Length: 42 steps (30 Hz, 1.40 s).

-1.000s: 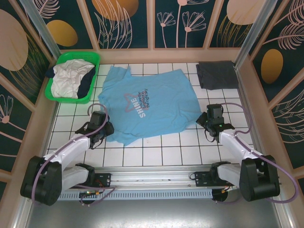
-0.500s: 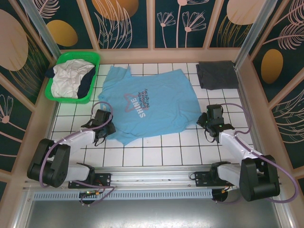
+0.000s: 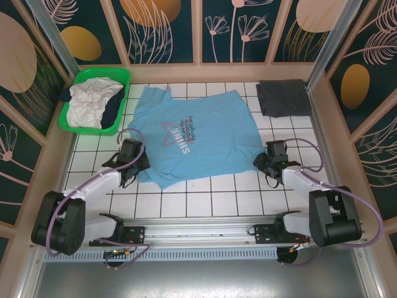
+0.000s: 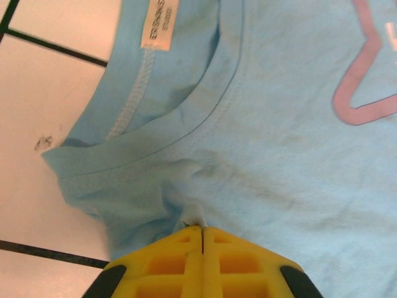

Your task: Fold and stack the t-shirts

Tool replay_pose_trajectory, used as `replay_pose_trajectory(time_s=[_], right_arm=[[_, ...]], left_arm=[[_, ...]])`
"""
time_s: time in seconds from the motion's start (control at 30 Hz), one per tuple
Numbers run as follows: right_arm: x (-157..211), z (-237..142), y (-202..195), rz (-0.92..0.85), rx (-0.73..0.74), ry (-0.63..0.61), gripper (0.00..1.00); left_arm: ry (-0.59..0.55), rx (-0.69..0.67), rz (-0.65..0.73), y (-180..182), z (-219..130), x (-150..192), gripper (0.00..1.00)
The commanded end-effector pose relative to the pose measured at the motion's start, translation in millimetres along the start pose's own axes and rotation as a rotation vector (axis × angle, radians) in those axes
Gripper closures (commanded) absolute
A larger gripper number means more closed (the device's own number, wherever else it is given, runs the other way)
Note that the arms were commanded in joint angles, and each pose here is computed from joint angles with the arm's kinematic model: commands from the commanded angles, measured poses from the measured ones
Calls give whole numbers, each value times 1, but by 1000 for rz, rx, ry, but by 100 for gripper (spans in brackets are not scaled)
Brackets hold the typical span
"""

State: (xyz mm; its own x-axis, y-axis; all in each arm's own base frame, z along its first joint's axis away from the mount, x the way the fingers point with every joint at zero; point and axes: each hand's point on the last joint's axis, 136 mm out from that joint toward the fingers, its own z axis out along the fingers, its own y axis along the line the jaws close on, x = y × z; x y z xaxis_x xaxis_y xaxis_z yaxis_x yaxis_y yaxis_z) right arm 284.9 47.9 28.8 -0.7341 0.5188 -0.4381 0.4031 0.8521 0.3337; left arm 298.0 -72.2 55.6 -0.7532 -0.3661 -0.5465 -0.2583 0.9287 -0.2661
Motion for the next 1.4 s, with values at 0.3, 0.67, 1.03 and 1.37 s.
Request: replay_pose_trajectory(time_s=[0.3, 0.67, 1.03, 1.37], right_arm=[[8, -2, -29, 32, 135, -30, 40], [21, 14, -13, 59, 44, 41, 48], [-3, -11, 7, 60, -38, -46, 100], [-41, -53, 14, 49, -34, -188, 100]], left_arm=[[-22, 31, 21, -11, -19, -15, 100], [-176, 179, 27, -31, -54, -39, 100], [-240, 223, 42, -43, -77, -59, 100], [-271, 266, 71, -56, -86, -73, 100]])
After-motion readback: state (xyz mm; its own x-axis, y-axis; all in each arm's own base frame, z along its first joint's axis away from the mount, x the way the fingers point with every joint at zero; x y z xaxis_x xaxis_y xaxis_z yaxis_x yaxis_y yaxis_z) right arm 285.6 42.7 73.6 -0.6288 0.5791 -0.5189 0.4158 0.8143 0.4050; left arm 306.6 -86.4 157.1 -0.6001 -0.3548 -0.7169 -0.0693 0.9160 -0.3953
